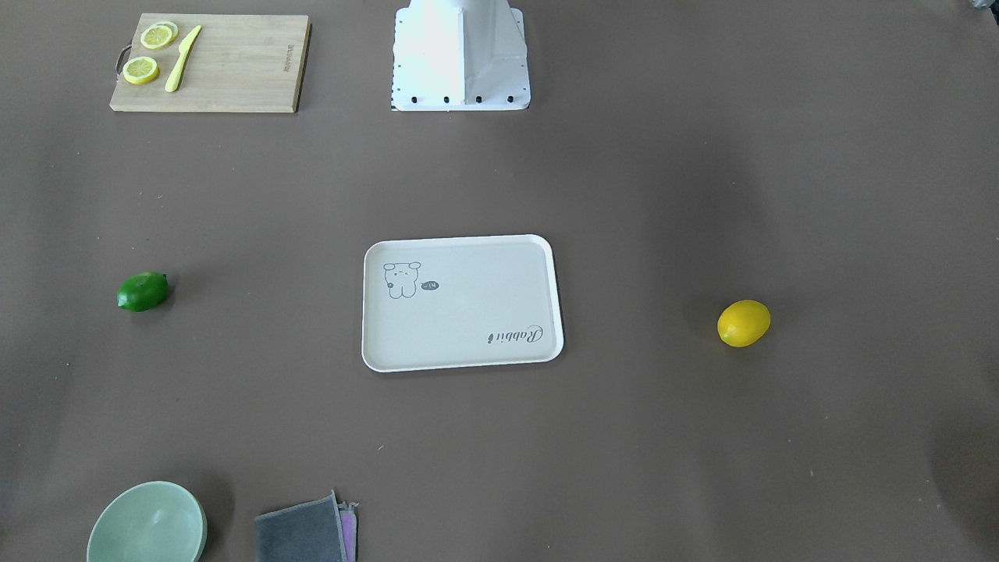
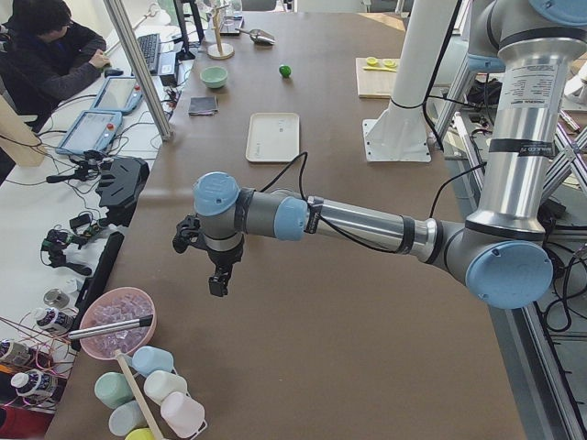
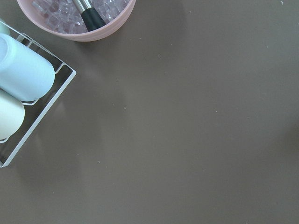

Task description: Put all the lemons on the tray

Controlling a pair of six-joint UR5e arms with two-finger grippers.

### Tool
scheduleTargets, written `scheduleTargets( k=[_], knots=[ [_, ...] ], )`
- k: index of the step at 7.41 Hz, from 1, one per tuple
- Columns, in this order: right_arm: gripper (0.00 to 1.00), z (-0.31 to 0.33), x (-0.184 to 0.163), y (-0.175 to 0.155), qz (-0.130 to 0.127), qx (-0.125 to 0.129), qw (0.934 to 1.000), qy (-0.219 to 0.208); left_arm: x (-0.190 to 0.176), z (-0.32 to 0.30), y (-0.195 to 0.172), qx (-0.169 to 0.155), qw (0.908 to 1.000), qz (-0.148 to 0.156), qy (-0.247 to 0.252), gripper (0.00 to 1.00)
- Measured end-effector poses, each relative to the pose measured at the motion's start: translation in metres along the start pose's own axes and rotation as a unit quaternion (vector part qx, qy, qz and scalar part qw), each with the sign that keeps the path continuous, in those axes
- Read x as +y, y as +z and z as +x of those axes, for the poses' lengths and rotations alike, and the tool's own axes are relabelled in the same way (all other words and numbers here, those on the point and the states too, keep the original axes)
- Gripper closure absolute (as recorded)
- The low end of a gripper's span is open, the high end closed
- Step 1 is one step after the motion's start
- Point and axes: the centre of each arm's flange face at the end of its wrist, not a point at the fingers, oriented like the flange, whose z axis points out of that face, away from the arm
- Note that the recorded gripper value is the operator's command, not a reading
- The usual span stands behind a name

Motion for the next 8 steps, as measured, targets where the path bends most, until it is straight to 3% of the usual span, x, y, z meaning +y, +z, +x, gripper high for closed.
scheduleTargets(
  k=[1, 5, 8],
  knots=[
    [0.00, 0.003, 0.014, -0.011, 0.009, 0.004, 0.9999, 0.007, 0.000, 0.000, 0.000, 0.000, 1.0000, 0.000, 0.001, 0.02],
    [0.00, 0.018, 0.034, -0.006, 0.002, 0.006, 0.9997, 0.025, 0.012, -0.009, 0.011, 0.001, 1.0000, -0.007, -0.005, 0.02],
    [0.00, 0.019, 0.039, -0.004, -0.002, 0.007, 0.9995, 0.032, 0.031, -0.022, 0.026, 0.003, 0.9998, 0.016, 0.011, 0.02]
  ],
)
